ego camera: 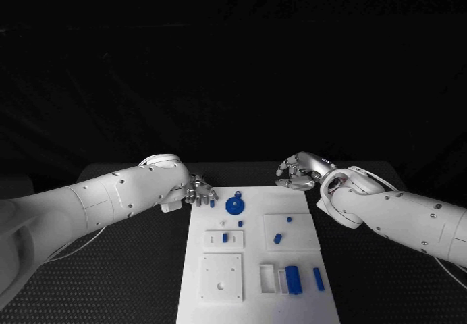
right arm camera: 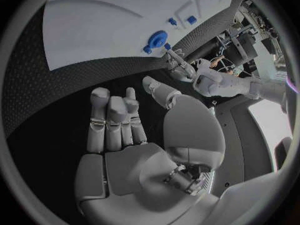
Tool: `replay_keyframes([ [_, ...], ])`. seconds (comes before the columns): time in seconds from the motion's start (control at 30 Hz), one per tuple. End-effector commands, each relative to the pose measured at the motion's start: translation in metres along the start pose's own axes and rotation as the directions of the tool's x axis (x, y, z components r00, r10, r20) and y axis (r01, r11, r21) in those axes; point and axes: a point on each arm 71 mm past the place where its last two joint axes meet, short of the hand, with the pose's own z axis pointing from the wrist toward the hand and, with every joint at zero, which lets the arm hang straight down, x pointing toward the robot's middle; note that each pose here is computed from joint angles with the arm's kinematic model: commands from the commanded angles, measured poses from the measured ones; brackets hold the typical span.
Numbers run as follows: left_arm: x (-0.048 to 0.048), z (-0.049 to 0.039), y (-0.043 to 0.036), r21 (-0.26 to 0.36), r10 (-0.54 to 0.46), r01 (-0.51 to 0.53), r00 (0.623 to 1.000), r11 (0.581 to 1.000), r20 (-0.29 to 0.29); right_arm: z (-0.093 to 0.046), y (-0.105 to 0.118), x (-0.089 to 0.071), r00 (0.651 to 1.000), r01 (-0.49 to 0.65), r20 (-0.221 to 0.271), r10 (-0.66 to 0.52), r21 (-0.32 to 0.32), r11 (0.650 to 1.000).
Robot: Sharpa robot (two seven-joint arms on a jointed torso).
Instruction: Assemble the parts on the task board
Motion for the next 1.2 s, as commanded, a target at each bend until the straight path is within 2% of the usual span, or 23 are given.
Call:
replay_keyframes([
  [0.03, 0.0052, 0.0011, -0.0030, 0.019, 0.007, -0.006, 1.000, 1.000, -0.027, 0.0002, 0.0011, 0.0005, 1.000, 0.001, -0.006, -0.001, -0.009, 1.000],
  [0.37, 0.0085, 0.0031, -0.0039, 0.020, 0.003, -0.002, 1.000, 1.000, -0.031, 0.0003, 0.0017, 0.0008, 1.000, 0.000, -0.007, 0.000, -0.011, 1.000],
  [1.2, 0.0070, 0.0047, -0.0030, 0.028, -0.006, 0.007, 0.999, 1.000, -0.034, 0.0007, 0.0019, 0.0011, 1.000, 0.000, -0.009, 0.000, -0.011, 1.000],
])
